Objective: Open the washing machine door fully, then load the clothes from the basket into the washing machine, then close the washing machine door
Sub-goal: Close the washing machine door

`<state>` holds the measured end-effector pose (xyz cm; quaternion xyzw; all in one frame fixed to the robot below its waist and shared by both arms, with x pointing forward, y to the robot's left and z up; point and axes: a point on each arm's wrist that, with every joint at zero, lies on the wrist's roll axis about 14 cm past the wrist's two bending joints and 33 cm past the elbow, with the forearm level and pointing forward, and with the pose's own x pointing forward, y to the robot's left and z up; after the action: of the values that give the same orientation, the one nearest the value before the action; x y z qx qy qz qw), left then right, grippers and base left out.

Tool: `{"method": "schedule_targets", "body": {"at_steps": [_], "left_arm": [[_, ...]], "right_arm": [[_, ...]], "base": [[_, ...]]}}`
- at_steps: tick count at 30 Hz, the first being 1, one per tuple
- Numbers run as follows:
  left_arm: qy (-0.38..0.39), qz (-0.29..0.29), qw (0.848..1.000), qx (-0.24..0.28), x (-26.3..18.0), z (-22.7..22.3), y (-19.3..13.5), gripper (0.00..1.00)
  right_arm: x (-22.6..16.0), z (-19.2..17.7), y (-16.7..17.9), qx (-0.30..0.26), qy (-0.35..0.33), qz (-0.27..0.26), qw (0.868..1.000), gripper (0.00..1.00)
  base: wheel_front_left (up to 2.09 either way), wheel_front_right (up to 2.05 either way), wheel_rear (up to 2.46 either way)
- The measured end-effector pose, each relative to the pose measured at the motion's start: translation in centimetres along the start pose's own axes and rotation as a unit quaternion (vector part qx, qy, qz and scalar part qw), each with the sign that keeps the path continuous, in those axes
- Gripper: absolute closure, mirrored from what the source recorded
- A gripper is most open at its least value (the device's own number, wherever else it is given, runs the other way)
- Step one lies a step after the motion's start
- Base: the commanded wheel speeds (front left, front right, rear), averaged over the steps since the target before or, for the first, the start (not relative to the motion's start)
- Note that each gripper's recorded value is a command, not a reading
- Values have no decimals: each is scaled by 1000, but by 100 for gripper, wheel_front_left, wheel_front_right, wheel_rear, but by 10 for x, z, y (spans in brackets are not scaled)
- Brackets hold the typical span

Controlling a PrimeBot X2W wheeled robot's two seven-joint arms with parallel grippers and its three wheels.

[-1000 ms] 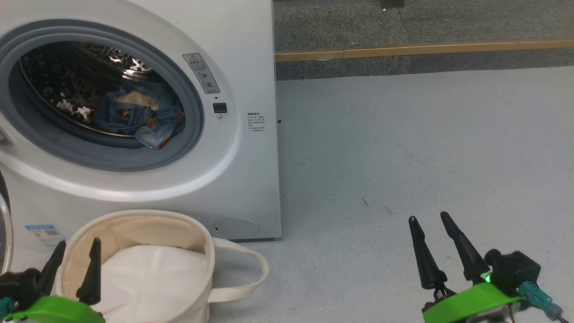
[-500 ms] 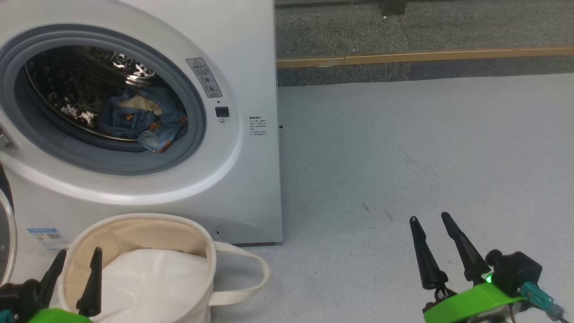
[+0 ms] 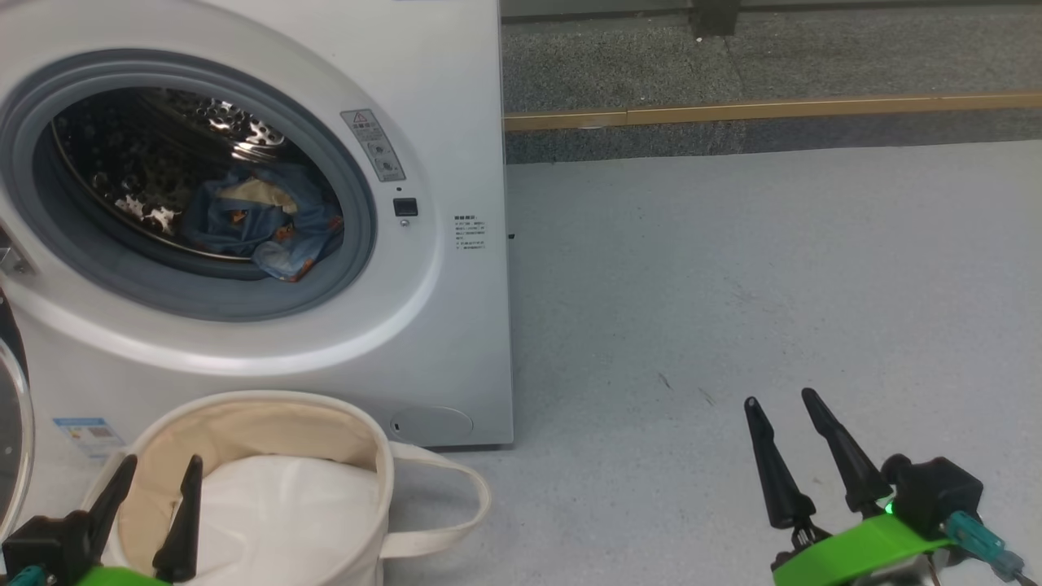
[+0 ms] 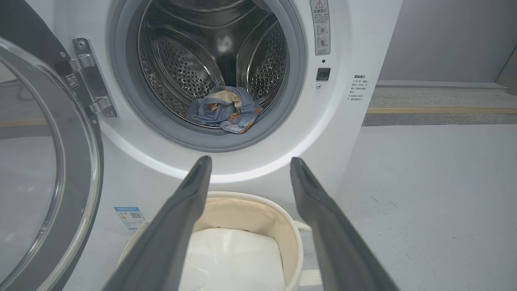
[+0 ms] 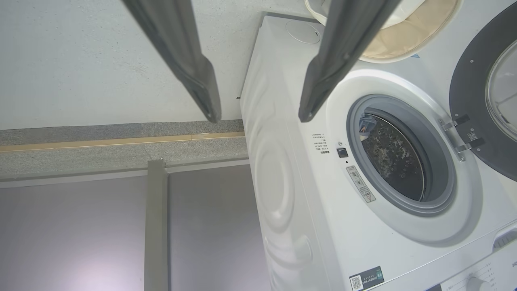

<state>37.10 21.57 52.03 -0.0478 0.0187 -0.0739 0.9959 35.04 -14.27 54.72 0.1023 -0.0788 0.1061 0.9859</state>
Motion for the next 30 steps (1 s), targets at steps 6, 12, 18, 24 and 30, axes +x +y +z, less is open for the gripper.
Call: {"method": "schedule_targets", "body": {"at_steps": [6,12,18,24,30], "left_arm": [[2,1,1000,0,0,-1,-1,0],[6,-3,1000,4,1,-5,-3,0],[9,-5,1000,4,1,-7,-4,0],[6,-3,1000,1,2,-6,-4,0],[5,-2,1000,4,1,-6,-4,0]], "right_arm": [[-2,-2,0,-9,10,6,1000,0],[-3,-3,0,-20,21,14,999,0],[-3,-3,2,-34,31,26,999,0],[-2,6,-3,-44,22,24,999,0],[-1,10,-7,-45,16,17,999,0]], "base": [[0,0,0],[0,0,0],[0,0,0],[0,0,0],[0,0,0]]}}
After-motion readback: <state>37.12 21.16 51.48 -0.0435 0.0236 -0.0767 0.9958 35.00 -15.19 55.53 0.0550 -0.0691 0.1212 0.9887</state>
